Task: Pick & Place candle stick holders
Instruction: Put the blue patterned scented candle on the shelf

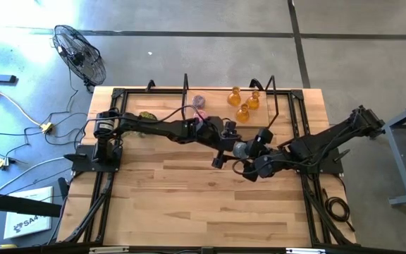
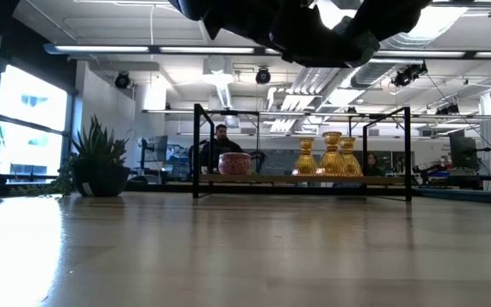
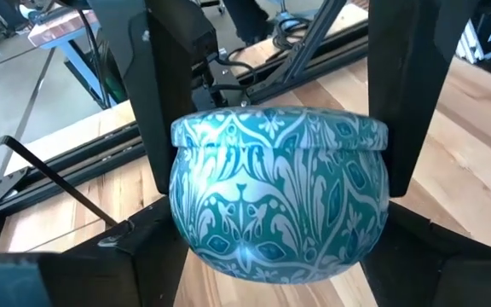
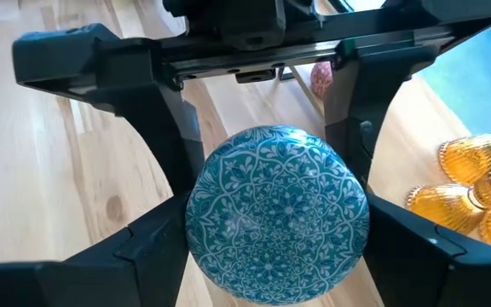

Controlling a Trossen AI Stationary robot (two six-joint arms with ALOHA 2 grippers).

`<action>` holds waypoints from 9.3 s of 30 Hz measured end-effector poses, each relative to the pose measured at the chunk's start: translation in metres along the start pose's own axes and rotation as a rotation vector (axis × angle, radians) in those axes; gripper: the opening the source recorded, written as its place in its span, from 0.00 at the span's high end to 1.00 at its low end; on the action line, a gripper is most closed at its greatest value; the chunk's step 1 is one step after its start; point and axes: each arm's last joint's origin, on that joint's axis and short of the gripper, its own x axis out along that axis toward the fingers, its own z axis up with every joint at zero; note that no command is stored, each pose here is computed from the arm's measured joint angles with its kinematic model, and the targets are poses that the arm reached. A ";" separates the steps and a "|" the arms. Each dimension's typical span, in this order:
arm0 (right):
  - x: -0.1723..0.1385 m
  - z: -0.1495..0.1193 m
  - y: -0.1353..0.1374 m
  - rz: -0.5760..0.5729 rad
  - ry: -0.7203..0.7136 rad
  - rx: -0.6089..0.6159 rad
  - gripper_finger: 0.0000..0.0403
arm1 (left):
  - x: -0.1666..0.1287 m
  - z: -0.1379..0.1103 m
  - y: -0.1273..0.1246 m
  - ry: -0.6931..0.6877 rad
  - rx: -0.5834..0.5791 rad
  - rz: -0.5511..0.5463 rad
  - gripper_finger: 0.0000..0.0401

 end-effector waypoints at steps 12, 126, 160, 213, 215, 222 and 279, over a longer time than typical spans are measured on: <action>0.000 0.000 0.000 0.007 0.002 0.017 0.27 | 0.000 0.000 -0.001 0.007 -0.003 -0.001 0.35; 0.001 -0.002 0.001 0.031 0.026 0.000 0.17 | 0.019 0.006 -0.025 -0.085 -0.104 0.016 0.29; -0.068 0.035 0.009 -0.021 -0.530 -0.284 0.16 | 0.013 0.029 -0.020 -0.294 -0.086 0.037 0.29; -0.157 -0.060 0.053 -0.130 -0.688 -0.392 0.16 | -0.078 0.032 0.090 -0.267 -0.515 0.687 0.29; -0.161 -0.064 0.053 -0.112 -0.694 -0.411 0.16 | -0.075 0.034 0.082 -0.246 -0.523 0.745 0.29; -0.175 -0.075 0.054 -0.039 -0.718 -0.430 0.16 | -0.059 0.027 0.070 -0.187 -0.543 0.915 0.29; -0.201 -0.080 0.054 0.069 -0.744 -0.419 0.16 | 0.054 -0.132 0.036 -0.081 -0.759 1.548 0.29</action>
